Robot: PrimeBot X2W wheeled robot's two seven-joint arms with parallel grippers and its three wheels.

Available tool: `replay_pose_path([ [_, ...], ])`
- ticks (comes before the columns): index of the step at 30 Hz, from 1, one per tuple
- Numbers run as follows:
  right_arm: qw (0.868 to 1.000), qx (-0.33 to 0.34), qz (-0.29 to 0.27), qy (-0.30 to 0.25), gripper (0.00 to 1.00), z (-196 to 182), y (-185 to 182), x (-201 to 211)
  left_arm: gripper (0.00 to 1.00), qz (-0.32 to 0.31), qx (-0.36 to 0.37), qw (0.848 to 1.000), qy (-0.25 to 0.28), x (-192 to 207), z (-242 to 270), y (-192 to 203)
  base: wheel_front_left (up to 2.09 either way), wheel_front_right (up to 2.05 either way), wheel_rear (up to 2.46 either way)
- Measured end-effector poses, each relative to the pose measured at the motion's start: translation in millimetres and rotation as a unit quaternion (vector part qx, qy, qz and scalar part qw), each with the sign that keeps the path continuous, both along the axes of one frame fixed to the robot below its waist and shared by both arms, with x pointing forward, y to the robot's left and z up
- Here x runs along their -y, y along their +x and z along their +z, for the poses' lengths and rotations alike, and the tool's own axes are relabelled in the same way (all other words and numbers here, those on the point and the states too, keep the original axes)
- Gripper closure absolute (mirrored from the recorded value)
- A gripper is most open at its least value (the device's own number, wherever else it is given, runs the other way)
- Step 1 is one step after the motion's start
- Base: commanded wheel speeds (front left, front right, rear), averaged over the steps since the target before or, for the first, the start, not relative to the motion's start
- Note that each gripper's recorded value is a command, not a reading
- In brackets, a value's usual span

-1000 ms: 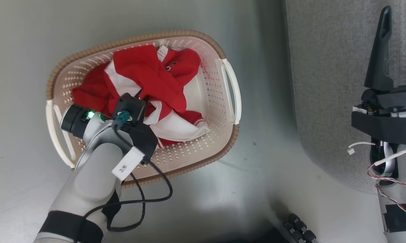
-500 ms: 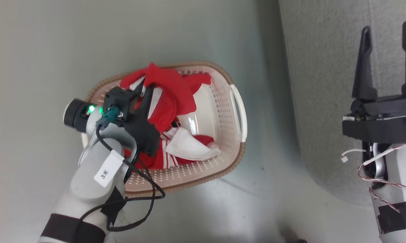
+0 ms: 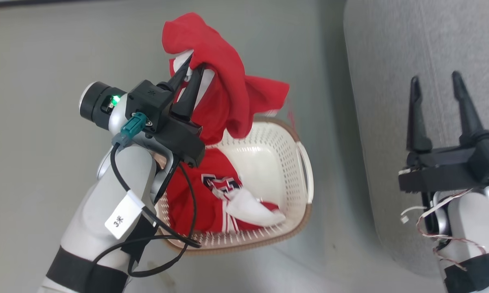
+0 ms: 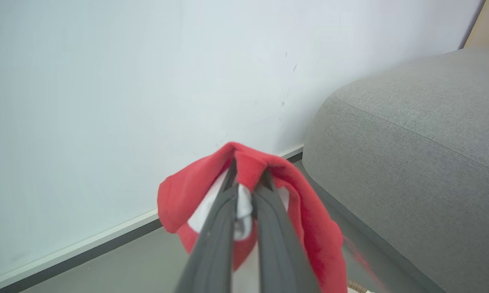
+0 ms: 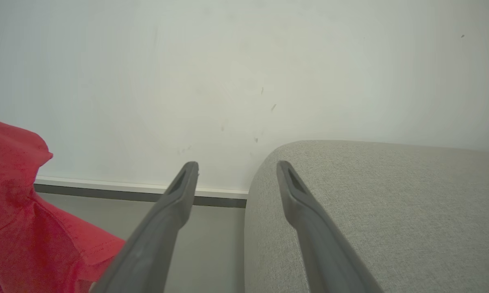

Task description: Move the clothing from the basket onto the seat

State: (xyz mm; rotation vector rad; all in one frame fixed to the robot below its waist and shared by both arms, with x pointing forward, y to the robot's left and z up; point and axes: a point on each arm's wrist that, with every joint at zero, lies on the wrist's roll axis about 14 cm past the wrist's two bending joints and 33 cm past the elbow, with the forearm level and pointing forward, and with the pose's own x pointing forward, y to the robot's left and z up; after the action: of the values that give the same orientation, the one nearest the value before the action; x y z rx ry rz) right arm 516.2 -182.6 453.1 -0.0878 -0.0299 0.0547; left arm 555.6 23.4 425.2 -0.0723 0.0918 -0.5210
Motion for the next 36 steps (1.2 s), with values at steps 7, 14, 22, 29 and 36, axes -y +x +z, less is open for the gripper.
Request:
replay_pose_path([
  [7,1.000,0.009,0.024,0.011,0.00,19.4,-14.5,-17.8,1.00,-0.001,0.069,0.998,0.004,-7.0,65.0,-8.0,0.00,0.00,0.00],
  [14,0.998,0.024,0.058,0.024,0.00,43.1,-29.9,-40.3,1.00,-0.015,0.115,0.993,0.002,-3.0,115.6,-27.5,0.00,0.00,0.00],
  [22,0.990,0.032,0.138,0.029,0.00,63.2,-57.0,-88.8,1.00,-0.031,0.158,0.987,0.009,5.8,163.4,-52.6,0.00,0.00,0.00],
  [29,0.975,0.032,0.218,0.029,0.00,72.6,-98.0,-140.7,1.00,-0.048,0.175,0.983,0.005,18.6,188.9,-82.5,0.00,0.00,0.00],
  [36,0.963,0.045,0.265,0.007,0.00,85.5,-131.5,-168.3,1.00,-0.074,0.203,0.976,0.008,34.0,214.2,-121.9,0.00,0.00,0.00],
])
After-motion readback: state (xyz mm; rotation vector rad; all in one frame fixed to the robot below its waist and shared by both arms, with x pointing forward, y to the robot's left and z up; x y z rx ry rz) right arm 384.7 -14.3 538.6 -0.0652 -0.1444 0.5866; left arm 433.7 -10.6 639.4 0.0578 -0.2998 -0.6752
